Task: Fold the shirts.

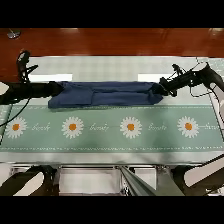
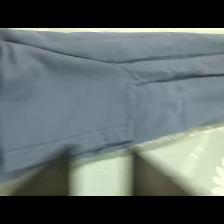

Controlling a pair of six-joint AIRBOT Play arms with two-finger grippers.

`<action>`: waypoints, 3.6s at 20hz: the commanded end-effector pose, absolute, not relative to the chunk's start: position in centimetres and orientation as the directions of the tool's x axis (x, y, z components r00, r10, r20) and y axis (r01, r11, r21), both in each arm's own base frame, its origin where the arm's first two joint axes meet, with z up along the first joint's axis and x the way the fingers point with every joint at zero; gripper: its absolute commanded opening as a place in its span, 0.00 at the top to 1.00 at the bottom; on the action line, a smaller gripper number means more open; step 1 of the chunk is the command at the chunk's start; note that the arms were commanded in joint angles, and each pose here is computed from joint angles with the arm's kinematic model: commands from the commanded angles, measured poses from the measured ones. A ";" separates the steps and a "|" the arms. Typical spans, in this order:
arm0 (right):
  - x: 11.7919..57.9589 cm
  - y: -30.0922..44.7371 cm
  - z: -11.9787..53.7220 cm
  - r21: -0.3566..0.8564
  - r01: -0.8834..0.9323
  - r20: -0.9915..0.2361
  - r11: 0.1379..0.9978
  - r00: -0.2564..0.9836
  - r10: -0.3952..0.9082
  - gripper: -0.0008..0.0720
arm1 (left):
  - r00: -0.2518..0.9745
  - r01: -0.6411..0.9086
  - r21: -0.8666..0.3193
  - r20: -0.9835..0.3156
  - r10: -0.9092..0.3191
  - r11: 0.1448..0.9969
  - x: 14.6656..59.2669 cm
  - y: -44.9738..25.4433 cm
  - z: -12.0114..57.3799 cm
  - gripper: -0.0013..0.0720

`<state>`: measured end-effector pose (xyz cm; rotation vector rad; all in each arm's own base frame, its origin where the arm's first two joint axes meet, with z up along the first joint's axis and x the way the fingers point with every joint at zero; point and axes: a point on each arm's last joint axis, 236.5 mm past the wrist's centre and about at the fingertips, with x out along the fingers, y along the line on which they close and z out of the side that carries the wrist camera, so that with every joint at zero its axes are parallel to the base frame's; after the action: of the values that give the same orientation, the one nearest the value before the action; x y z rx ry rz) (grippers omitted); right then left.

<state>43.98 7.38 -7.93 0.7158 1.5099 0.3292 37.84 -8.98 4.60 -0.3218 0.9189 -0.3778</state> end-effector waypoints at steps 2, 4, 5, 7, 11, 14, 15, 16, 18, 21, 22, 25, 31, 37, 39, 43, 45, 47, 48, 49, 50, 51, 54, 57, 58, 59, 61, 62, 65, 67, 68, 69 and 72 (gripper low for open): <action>42.4 5.4 -2.2 0.498 0.115 -0.865 0.859 0.131 0.484 0.95 | 0.510 0.218 -0.449 -0.705 -0.493 0.867 36.9 -12.1 4.6 0.96; 39.4 4.2 1.2 0.447 0.082 -0.884 0.891 0.192 0.426 0.95 | 0.493 0.259 -0.458 -0.695 -0.524 0.850 36.5 -14.2 4.8 0.96; 37.6 4.0 2.4 0.432 0.074 -0.886 0.899 0.221 0.408 0.95 | 0.486 0.277 -0.461 -0.690 -0.537 0.843 36.4 -15.5 4.8 0.96; 33.4 4.2 4.5 0.414 0.059 -0.880 0.909 0.283 0.382 0.95 | 0.480 0.230 -0.507 -0.683 -0.550 0.831 36.8 -18.0 4.0 0.96; 26.2 5.5 8.2 0.430 0.092 -0.834 0.898 0.421 0.357 0.95 | 0.368 0.291 -0.537 -0.702 -0.610 0.792 37.2 -26.0 1.9 0.96; 22.8 6.2 11.0 0.447 0.090 -0.794 0.890 0.498 0.349 0.95 | 0.226 0.398 -0.544 -0.722 -0.654 0.739 36.0 -34.0 -0.2 0.96; 22.1 6.4 11.7 0.450 0.090 -0.785 0.888 0.515 0.345 0.95 | 0.187 0.408 -0.554 -0.727 -0.660 0.726 35.4 -36.4 -1.1 0.96; 21.5 6.5 12.1 0.454 0.090 -0.779 0.887 0.523 0.346 0.95 | 0.153 0.402 -0.569 -0.731 -0.665 0.717 34.7 -38.7 -2.0 0.96; 20.6 6.8 12.2 0.455 0.087 -0.781 0.886 0.517 0.350 0.95 | 0.080 0.429 -0.587 -0.732 -0.677 0.686 32.5 -43.1 -3.5 0.96; 20.7 7.0 12.4 0.466 0.082 -0.774 0.881 0.520 0.361 0.95 | -0.060 0.452 -0.635 -0.723 -0.689 0.627 27.2 -48.4 -5.6 0.96; 21.0 7.1 12.4 0.471 0.082 -0.769 0.878 0.525 0.364 0.95 | -0.105 0.446 -0.654 -0.716 -0.690 0.611 25.2 -49.8 -6.4 0.96; 22.2 7.5 12.5 0.499 0.074 -0.753 0.863 0.530 0.390 0.95 | -0.227 0.471 -0.684 -0.704 -0.673 0.557 20.0 -52.4 -7.8 0.96; 23.7 9.0 11.7 0.546 0.022 -0.749 0.838 0.462 0.475 0.95 | -0.218 0.450 -0.718 -0.665 -0.714 0.531 27.1 -48.7 -2.3 0.96; 27.2 14.9 13.2 0.594 -0.119 -0.706 0.796 0.397 0.587 0.94 | 0.182 0.335 -0.714 -0.592 -0.786 0.615 42.8 -30.9 10.4 0.96; 29.0 18.8 13.3 0.606 -0.191 -0.692 0.772 0.353 0.630 0.95 | 0.327 0.304 -0.663 -0.602 -0.729 0.684 44.6 -22.7 14.1 0.96; 33.6 27.4 11.3 0.610 -0.288 -0.700 0.738 0.242 0.672 0.95 | 0.586 0.187 -0.502 -0.633 -0.506 0.844 41.9 -8.9 17.3 0.96; 36.1 31.4 9.2 0.610 -0.310 -0.715 0.729 0.182 0.675 0.94 | 0.614 0.103 -0.461 -0.667 -0.421 0.881 37.6 -6.0 15.0 0.96; 38.2 34.8 6.6 0.614 -0.315 -0.726 0.724 0.133 0.674 0.94 | 0.621 0.060 -0.470 -0.673 -0.402 0.880 33.2 -6.1 11.8 0.96; 39.1 36.3 5.3 0.621 -0.309 -0.728 0.720 0.114 0.676 0.95 | 0.626 0.047 -0.488 -0.665 -0.406 0.872 31.4 -6.6 10.2 0.96; 39.8 37.6 4.1 0.624 -0.308 -0.729 0.718 0.099 0.677 0.94 | 0.642 0.027 -0.508 -0.652 -0.404 0.861 30.0 -6.9 8.6 0.96; 40.5 38.8 3.0 0.624 -0.320 -0.728 0.713 0.096 0.679 0.95 | 0.662 0.003 -0.519 -0.640 -0.391 0.855 29.1 -6.8 7.1 0.96; 40.9 39.8 1.9 0.623 -0.324 -0.729 0.712 0.090 0.679 0.94 | 0.676 -0.023 -0.527 -0.635 -0.375 0.849 28.6 -6.6 5.6 0.96; 41.8 40.9 -0.5 0.630 -0.291 -0.738 0.720 0.063 0.672 0.13 | 0.636 -0.093 -0.547 -0.675 -0.373 0.832 27.3 -6.6 2.0 0.96; 43.8 36.7 2.9 0.633 -0.273 -0.735 0.725 0.081 0.673 0.13 | 0.620 -0.102 -0.550 -0.687 -0.380 0.829 27.3 -6.7 1.4 0.96; 44.0 33.6 5.1 0.628 -0.271 -0.743 0.729 0.071 0.666 0.13 | 0.618 -0.103 -0.551 -0.688 -0.380 0.828 27.3 -6.7 1.4 0.96; 43.5 30.3 7.3 0.614 -0.278 -0.757 0.739 0.056 0.651 0.13 | 0.615 -0.104 -0.551 -0.690 -0.382 0.828 27.3 -6.7 1.3 0.96; 41.5 21.4 10.9 0.477 -0.301 -0.851 0.826 0.079 0.520 0.13 | 0.607 -0.103 -0.552 -0.694 -0.388 0.827 27.1 -6.9 1.2 0.96; 40.7 17.0 11.9 0.364 -0.272 -0.903 0.891 0.133 0.409 0.13 | 0.600 -0.102 -0.553 -0.697 -0.392 0.827 26.9 -7.0 1.2 0.96; 37.7 9.8 11.6 0.262 -0.060 -0.893 0.963 0.364 0.265 0.13 | 0.584 -0.099 -0.556 -0.704 -0.404 0.826 26.5 -7.3 1.0 0.96; 34.1 9.6 5.8 0.372 0.146 -0.842 0.917 0.470 0.266 0.13 | 0.567 -0.097 -0.558 -0.712 -0.415 0.824 26.1 -7.5 0.8 0.96; 31.7 10.4 2.2 0.453 0.236 -0.821 0.860 0.486 0.299 0.13 | 0.561 -0.097 -0.560 -0.714 -0.420 0.823 26.0 -7.6 0.8 0.96; 29.5 11.8 -1.0 0.554 0.341 -0.793 0.759 0.495 0.356 0.13 | 0.556 -0.095 -0.563 -0.714 -0.425 0.821 25.9 -7.8 0.7 0.96; 26.2 15.2 -5.7 0.688 0.452 -0.724 0.567 0.484 0.492 0.13 | 0.565 -0.094 -0.597 -0.691 -0.451 0.797 26.1 -8.4 1.3 0.96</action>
<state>28.82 14.51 -1.12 0.7095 1.1993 0.1168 26.12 -7.83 0.96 -0.6068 0.9625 -0.2091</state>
